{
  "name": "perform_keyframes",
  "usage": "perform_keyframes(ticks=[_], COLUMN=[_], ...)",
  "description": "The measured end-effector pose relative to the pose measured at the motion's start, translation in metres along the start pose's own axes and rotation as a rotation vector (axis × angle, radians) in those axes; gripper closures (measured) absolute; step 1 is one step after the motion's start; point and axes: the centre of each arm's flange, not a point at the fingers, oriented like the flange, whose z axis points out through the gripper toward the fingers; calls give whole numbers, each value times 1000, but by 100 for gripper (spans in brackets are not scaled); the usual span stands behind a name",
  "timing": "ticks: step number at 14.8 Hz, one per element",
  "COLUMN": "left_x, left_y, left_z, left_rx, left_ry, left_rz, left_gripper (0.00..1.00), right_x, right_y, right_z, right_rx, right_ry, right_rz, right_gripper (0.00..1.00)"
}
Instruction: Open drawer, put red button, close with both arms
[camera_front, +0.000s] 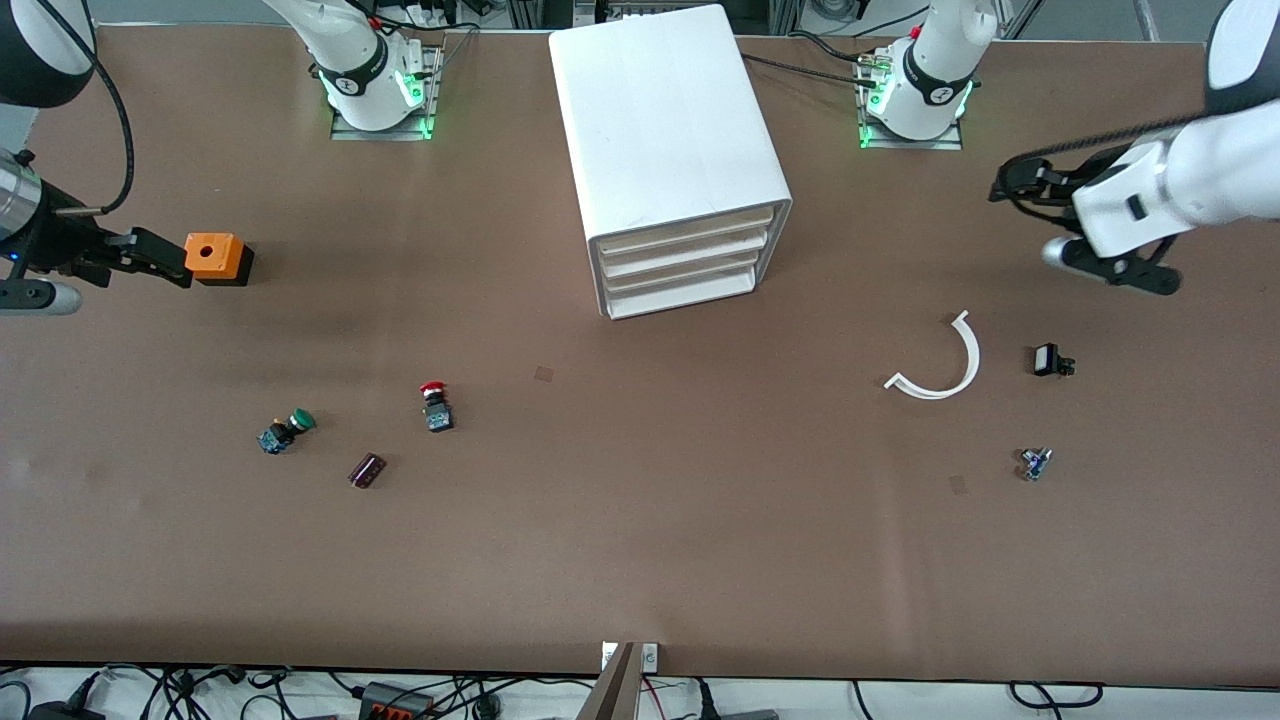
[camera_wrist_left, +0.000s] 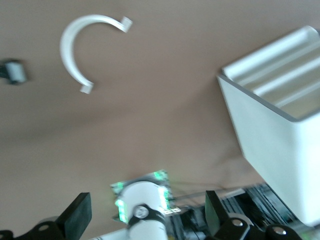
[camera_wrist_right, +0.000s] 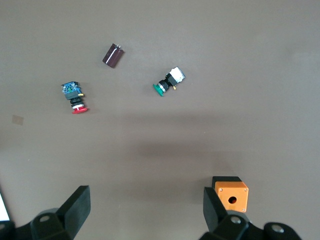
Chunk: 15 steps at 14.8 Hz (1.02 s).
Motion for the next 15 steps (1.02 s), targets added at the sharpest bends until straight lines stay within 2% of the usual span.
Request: perform_keyframes(ticks=[2, 4, 6, 9, 10, 12, 15], left_x=[32, 72, 110, 149, 154, 156, 149], left_y=[3, 7, 7, 28, 38, 57, 74], left_z=[31, 67, 101, 173, 198, 241, 277], left_rx=[-143, -332, -466, -646, -686, -706, -719], left_ry=[-62, -102, -72, 41, 75, 123, 139], left_rz=[29, 87, 165, 228, 245, 289, 347], left_gripper=[0, 0, 0, 0, 0, 0, 0], right_x=[15, 34, 50, 67, 73, 85, 95], right_y=[-6, -32, -64, -96, -103, -118, -155], right_z=[28, 64, 99, 143, 158, 192, 237], right_rx=[1, 0, -3, -6, -6, -5, -3], right_ry=[-22, -37, -63, -94, -95, -75, -39], right_rz=[-12, -55, -104, -151, -162, -181, -233], right_gripper=[0, 0, 0, 0, 0, 0, 0])
